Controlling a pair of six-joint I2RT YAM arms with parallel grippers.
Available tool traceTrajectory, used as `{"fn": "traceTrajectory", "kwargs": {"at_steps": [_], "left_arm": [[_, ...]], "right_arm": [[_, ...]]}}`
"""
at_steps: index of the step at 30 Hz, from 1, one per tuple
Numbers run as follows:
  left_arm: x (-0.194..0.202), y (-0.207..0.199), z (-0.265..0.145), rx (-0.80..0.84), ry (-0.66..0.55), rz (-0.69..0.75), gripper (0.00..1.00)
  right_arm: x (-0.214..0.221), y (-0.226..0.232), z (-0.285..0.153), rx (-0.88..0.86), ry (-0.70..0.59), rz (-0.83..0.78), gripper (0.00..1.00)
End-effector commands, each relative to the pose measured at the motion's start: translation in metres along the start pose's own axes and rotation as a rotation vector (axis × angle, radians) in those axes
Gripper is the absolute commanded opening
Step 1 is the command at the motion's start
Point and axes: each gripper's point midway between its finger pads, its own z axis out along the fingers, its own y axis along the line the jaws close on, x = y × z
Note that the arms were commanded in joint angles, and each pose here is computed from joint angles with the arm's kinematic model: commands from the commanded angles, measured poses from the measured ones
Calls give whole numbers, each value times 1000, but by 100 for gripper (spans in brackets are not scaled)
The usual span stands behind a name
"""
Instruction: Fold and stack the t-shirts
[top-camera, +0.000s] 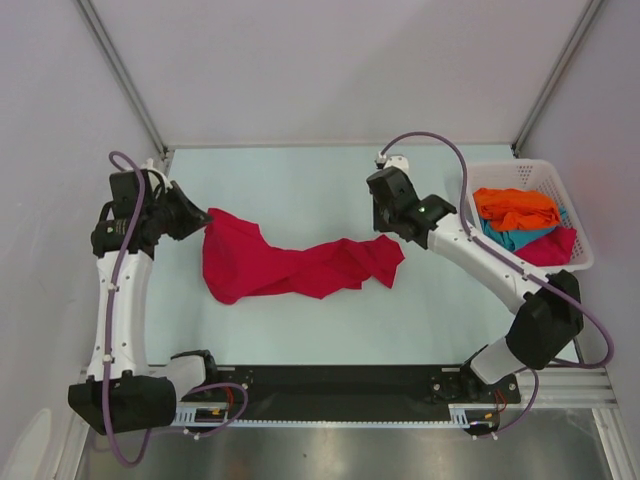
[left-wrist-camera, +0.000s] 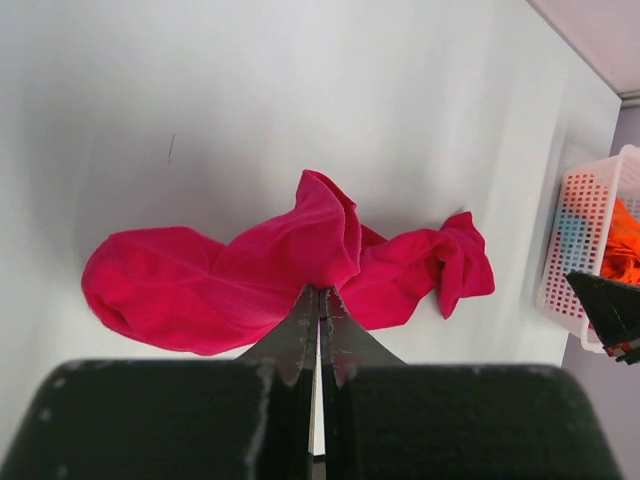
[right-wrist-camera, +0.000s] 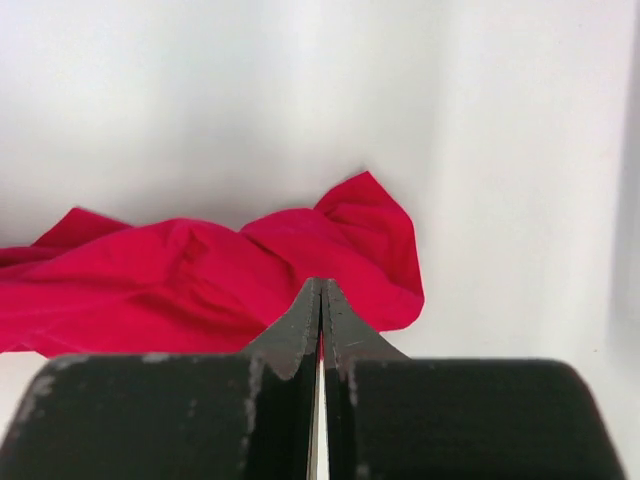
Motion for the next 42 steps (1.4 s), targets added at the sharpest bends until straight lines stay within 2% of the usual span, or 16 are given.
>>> {"fn": "traceTrajectory", "kwargs": {"at_steps": [1, 2, 4, 5, 9, 28, 42], "left_arm": [[-15, -14, -14, 49, -56, 30, 0], [-13, -13, -13, 47, -52, 30, 0], [-10, -9, -13, 39, -51, 27, 0], [-8, -8, -12, 38, -47, 28, 0], [-5, -4, -12, 29, -42, 28, 0], [2, 2, -7, 20, -28, 16, 0], [3, 3, -8, 19, -29, 19, 0]], "right_arm": [[15, -10, 11, 53, 81, -37, 0], [21, -10, 16, 53, 102, -34, 5], [42, -10, 28, 38, 167, -19, 24], [48, -10, 32, 29, 183, -10, 29], [74, -10, 43, 2, 238, 21, 36], [137, -5, 22, -13, 326, 34, 37], [160, -7, 46, 28, 375, -11, 38]]}}
